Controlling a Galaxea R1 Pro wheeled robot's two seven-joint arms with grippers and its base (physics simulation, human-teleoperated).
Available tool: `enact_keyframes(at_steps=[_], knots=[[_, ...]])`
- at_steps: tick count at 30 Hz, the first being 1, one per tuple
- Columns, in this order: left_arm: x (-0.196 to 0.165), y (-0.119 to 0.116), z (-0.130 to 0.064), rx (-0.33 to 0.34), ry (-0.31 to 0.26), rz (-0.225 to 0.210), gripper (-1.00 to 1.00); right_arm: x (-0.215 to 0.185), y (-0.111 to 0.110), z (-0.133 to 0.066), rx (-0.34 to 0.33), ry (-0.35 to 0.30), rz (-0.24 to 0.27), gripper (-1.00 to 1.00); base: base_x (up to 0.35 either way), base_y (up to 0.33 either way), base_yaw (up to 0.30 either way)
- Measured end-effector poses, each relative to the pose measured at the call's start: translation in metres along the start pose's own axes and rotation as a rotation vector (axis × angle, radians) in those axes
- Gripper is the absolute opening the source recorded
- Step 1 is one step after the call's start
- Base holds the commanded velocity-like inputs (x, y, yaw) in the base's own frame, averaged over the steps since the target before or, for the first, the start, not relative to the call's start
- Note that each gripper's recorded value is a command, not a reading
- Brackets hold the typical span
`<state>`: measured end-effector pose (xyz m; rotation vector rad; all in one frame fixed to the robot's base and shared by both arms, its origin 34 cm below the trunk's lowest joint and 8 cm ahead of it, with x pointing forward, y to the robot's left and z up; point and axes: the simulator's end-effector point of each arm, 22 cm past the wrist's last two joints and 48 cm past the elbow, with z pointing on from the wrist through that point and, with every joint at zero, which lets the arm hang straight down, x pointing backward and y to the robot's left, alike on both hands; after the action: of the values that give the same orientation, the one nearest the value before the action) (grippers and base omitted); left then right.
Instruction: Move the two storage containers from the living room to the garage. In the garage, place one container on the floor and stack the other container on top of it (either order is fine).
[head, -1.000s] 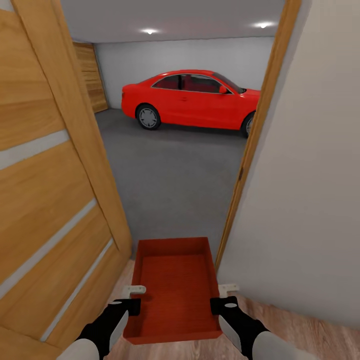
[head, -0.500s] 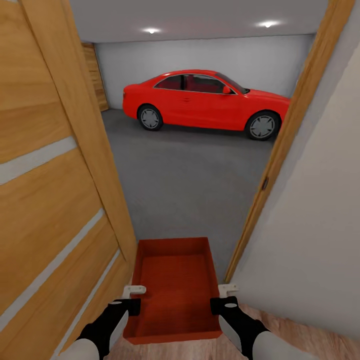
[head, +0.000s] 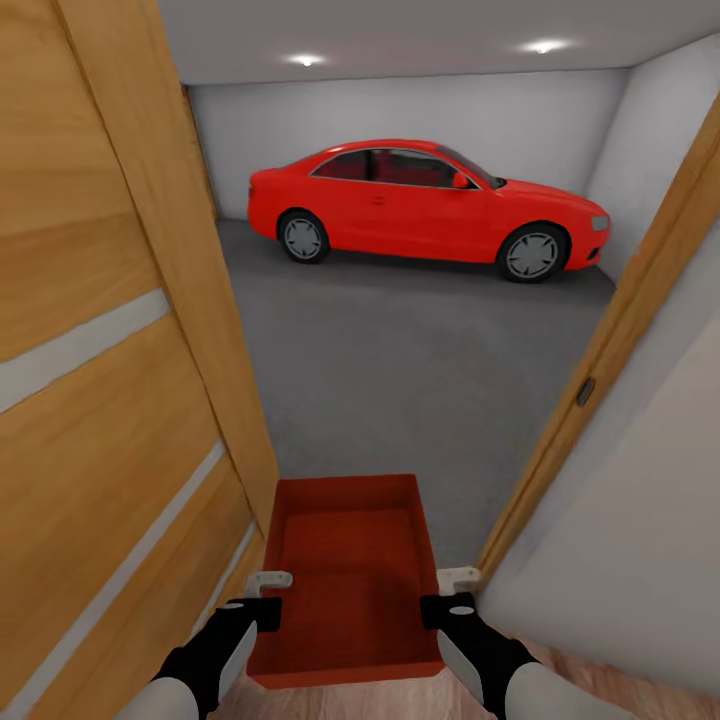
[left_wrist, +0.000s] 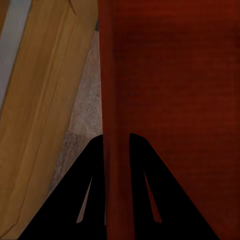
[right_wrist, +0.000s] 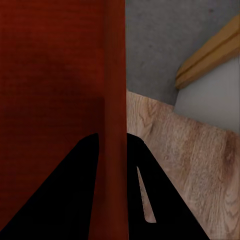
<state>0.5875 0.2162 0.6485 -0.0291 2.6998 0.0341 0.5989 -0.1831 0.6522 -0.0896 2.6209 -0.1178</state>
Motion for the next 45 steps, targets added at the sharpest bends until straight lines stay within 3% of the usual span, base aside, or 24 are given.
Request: enact_keyframes(at_steps=[22, 37, 45], knots=[[-0.0006, 0.0002, 0.0002, -0.001, -0.001, 0.0, -1.0, -0.0006, 0.0001, 0.0001, 0.001, -0.001, 0.0, -1.0, 0.015, 0.02, -0.24], [-0.0002, 0.0002, 0.0001, -0.001, 0.0, 0.0, -1.0, -0.0002, 0.0002, 0.0001, 0.0, 0.0, 0.0, -1.0, 0.105, 0.266, -0.017], [-0.0003, 0.0002, 0.0002, 0.0, 0.0, 0.0, -1.0, -0.0003, 0.0002, 0.0002, 0.0, 0.0, 0.0, -1.0, 0.027, 0.055, 0.0]])
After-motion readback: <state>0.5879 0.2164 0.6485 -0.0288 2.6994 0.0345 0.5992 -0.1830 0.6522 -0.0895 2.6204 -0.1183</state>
